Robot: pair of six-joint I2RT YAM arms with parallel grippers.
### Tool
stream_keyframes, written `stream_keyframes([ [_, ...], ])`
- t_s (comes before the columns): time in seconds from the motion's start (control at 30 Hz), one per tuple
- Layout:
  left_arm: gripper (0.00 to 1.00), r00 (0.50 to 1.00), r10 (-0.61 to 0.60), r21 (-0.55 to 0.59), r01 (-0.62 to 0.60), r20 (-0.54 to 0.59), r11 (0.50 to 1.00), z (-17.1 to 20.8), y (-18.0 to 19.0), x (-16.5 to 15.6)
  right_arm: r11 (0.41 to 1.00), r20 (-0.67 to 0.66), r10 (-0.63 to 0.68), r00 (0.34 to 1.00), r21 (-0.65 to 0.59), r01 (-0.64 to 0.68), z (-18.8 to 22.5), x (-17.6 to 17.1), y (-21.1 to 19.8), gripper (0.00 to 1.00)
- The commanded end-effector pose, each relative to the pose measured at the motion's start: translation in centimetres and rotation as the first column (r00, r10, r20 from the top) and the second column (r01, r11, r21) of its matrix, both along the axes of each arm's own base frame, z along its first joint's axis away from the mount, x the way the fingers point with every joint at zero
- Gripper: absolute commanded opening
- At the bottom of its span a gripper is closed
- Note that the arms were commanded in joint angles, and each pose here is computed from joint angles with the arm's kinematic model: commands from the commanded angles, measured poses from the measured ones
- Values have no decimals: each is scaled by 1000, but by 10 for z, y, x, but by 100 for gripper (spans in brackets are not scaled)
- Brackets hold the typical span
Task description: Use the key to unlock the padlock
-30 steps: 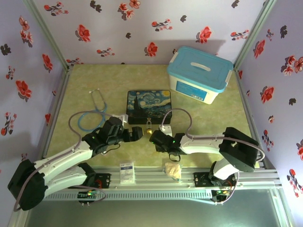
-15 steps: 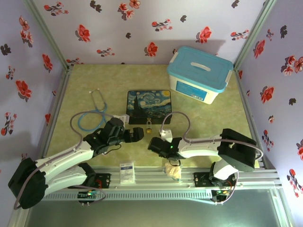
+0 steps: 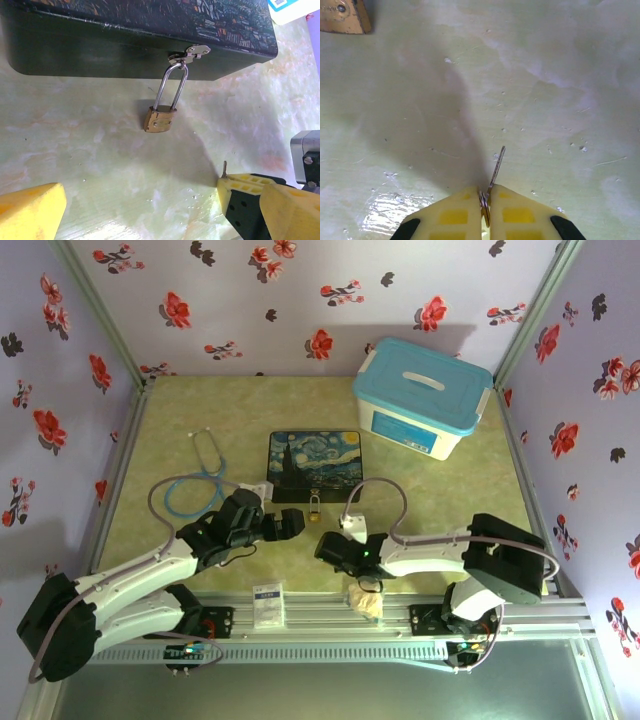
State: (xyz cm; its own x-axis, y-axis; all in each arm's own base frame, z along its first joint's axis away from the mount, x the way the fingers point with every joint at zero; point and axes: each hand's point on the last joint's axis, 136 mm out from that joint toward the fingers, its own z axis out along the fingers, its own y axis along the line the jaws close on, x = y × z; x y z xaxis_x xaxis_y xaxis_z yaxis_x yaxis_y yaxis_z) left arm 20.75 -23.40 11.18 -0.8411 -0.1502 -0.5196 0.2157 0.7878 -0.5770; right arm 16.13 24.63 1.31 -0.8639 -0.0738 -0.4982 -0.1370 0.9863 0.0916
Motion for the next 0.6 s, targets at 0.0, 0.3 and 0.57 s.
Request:
stream_keyframes([
  [0.0, 100, 999, 29, -12, -28, 31, 1000, 1, 1, 3, 1000, -41, 4, 999, 11, -4, -17, -11, -8, 6],
  [0.3, 98, 993, 83, -194, -66, 85, 979, 10, -7, 9, 987, 80, 146, 986, 58, -151, 2, -5, -13, 0],
  [0.57, 94, 997, 68, -238, -55, 47, 970, 27, -25, 7, 962, 272, 249, 930, 39, -269, 44, 12, -19, 0],
])
